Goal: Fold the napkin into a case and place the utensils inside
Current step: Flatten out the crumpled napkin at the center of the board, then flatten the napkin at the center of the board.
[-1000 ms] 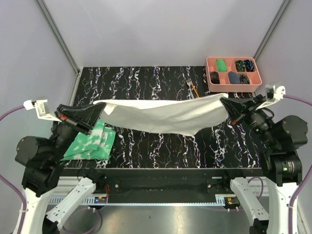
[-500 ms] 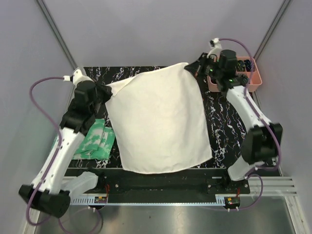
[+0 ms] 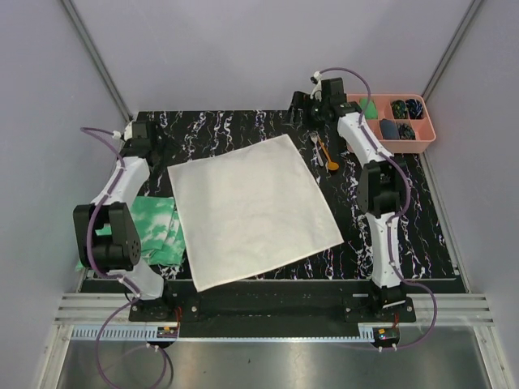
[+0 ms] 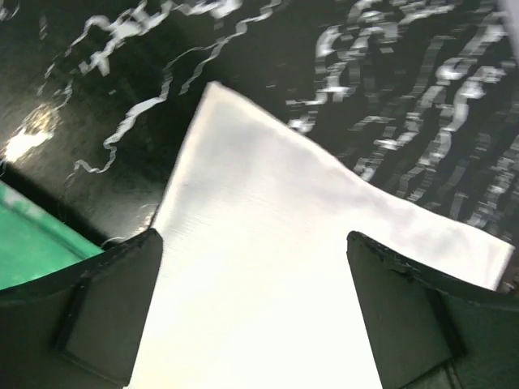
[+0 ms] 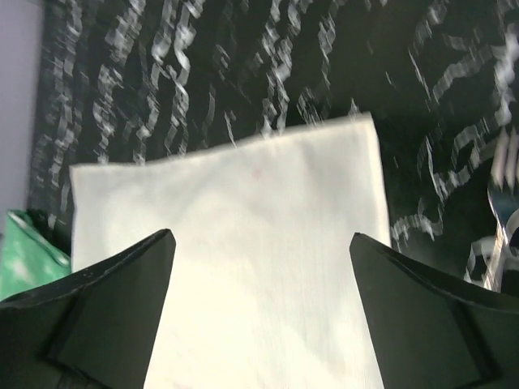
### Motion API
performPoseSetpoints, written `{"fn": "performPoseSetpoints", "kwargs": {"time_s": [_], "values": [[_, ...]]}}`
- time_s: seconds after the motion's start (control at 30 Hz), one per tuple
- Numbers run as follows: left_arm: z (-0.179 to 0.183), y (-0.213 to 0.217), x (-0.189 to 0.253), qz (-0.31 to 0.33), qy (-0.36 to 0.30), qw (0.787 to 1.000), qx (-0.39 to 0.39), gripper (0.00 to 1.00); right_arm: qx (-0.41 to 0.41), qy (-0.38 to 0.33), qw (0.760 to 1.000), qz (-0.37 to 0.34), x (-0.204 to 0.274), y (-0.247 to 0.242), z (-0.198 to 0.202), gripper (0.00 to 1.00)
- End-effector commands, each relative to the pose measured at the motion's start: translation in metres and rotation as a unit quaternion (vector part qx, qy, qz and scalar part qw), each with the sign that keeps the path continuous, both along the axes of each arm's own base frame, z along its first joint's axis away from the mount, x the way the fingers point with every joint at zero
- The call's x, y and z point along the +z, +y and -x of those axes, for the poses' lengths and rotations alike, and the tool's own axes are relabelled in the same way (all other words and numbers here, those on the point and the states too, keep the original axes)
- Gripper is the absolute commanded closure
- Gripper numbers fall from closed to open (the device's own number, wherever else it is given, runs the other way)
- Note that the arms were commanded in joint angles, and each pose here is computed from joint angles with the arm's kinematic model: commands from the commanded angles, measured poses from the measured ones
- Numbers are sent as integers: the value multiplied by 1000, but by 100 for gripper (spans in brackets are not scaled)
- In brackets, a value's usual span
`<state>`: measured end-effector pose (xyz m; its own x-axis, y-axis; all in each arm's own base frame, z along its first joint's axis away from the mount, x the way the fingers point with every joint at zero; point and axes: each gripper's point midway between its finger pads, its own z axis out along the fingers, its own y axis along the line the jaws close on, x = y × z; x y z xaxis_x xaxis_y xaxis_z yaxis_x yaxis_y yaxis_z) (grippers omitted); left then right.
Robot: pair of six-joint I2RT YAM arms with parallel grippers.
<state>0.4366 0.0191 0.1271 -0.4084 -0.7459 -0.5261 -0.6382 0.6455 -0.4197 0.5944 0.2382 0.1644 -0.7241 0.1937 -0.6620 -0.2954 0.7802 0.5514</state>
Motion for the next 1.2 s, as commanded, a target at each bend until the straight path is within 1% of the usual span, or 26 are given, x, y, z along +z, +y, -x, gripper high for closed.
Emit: {"fn": "performPoseSetpoints", "kwargs": {"time_s": [0.0,0.03,0.07,0.1,0.13,0.17,0.2,0.23,0.27,0.3,0.33,0.37,0.43,0.47,0.5,0.53,0.57,0.63,0.67,0.7,0.77,0.87,0.97,1.03,1.1,1.17], "values": [[-1,-32,95,4,-122,989,-81,1,-35,-26,997,70,59,-25,58,0],[4,-38,96,6,-123,988,-90,2,-51,-17,995,82,54,-33,65,0],[14,-52,96,21,-125,985,-116,3,-65,-23,994,83,68,-41,77,0],[21,-75,95,26,-124,981,-148,5,-87,19,992,91,42,-49,92,1],[27,-90,95,25,-125,976,-174,7,-119,28,987,106,36,-61,98,2],[35,-105,91,21,-120,972,-200,8,-130,48,984,113,27,-70,118,3],[45,-136,87,21,-115,963,-245,9,-136,63,982,114,20,-74,130,3],[51,-150,80,27,-108,959,-260,10,-132,73,982,112,14,-74,140,6],[57,-159,62,25,-91,959,-266,11,-131,94,980,116,0,-80,162,7],[65,-180,52,31,-82,955,-285,12,-135,103,979,114,-6,-82,172,8],[67,-189,45,35,-78,953,-292,17,-140,106,978,111,-12,-83,178,10],[67,-197,26,41,-61,953,-295,18,-139,124,976,111,-26,-86,197,10],[67,-213,9,52,-43,951,-303,20,-124,136,979,89,-35,-80,214,10],[64,-220,-5,58,-26,949,-308,20,-123,154,976,88,-48,-83,232,12],[64,-229,-12,62,-20,946,-316,20,-129,160,975,81,-51,-84,240,17],[61,-235,-16,62,-22,945,-319,20,-136,162,974,83,-54,-87,246,19],[59,-238,-29,59,-12,946,-319,19,-142,167,972,84,-61,-93,262,21],[56,-250,-40,77,-9,944,-320,19,-153,157,973,76,-64,-97,267,21],[60,-257,-56,93,10,941,-325,19,-153,160,972,76,-71,-98,276,21],[59,-261,-62,108,15,942,-319,18,-155,159,972,79,-73,-100,278,21],[56,-266,-79,119,26,942,-314,18,-166,162,969,87,-79,-107,285,21],[53,-275,-96,138,43,939,-312,18,-193,164,962,102,-90,-118,284,21],[45,-288,-104,166,52,935,-310,18,-242,201,943,112,-104,-143,284,20],[35,-300,-105,180,49,929,-319,18,-287,228,926,95,-111,-162,285,20],[28,-306,-106,183,49,927,-323,18,-307,247,916,81,-115,-169,289,20],[20,-311,-104,185,49,926,-326,18,-325,259,905,86,-117,-178,296,20]]}}
